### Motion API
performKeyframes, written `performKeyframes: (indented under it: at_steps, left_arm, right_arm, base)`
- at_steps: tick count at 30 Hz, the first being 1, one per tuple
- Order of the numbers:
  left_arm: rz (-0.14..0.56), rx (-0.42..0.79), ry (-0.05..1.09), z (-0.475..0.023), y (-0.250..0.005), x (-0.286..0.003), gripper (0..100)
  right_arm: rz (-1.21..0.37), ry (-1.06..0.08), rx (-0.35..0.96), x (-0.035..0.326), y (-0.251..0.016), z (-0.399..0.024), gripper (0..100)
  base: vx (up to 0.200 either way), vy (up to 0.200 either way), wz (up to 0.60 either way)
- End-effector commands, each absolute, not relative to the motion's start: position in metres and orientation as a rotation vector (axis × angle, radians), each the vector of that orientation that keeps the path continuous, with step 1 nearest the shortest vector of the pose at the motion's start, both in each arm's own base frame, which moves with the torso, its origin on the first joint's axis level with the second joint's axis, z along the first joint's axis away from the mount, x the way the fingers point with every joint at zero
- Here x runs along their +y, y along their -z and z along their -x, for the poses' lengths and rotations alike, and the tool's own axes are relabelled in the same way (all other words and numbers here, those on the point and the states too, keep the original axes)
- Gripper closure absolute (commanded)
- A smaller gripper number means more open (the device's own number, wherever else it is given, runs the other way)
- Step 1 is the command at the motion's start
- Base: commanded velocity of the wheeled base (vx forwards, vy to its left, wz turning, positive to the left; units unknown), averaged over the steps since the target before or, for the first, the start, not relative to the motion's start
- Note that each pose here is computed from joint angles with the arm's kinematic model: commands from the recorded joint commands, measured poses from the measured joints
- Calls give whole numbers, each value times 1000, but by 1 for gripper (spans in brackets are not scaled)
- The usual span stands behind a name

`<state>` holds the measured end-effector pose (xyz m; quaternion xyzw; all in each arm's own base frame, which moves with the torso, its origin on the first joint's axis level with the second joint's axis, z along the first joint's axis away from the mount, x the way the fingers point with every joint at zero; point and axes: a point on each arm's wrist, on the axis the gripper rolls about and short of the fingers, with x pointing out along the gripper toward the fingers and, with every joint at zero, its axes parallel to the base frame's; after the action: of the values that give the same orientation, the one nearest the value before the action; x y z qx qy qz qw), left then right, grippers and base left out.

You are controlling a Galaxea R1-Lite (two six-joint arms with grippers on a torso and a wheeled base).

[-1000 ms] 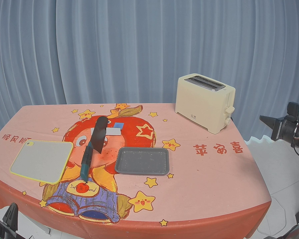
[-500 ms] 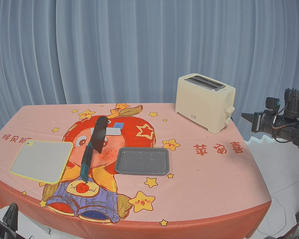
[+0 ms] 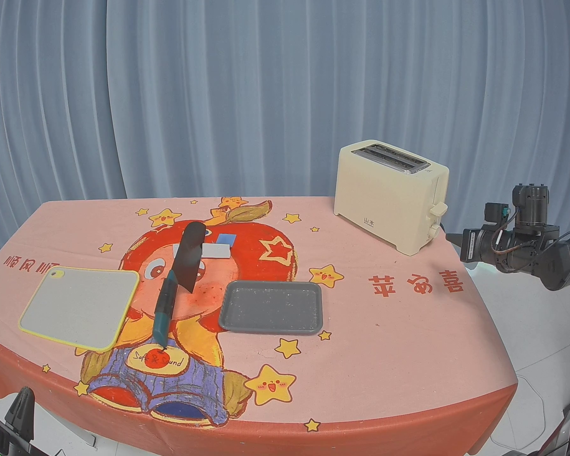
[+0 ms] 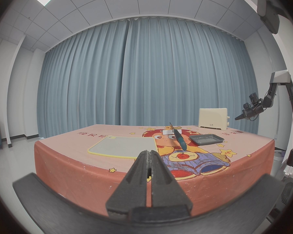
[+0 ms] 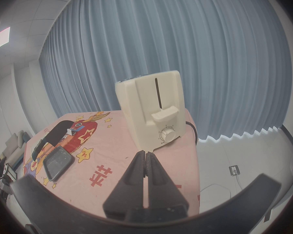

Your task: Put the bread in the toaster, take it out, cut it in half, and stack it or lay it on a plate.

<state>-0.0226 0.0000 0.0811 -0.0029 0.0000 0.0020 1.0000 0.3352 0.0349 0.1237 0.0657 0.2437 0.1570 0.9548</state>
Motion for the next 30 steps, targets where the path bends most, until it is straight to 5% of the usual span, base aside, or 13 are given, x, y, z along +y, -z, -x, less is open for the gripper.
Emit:
performKeyframes:
  at_steps: [1,30]
  left_arm:
    - [6,18,-6,21,-76,0,100]
    - [6,18,-6,21,-76,0,100]
  right_arm:
    - [-134,-301,519,36,-113,-345,100]
    - [-181,-206,430,39,-104,-379,100]
  base:
    - [0,0,0]
    - [0,0,0]
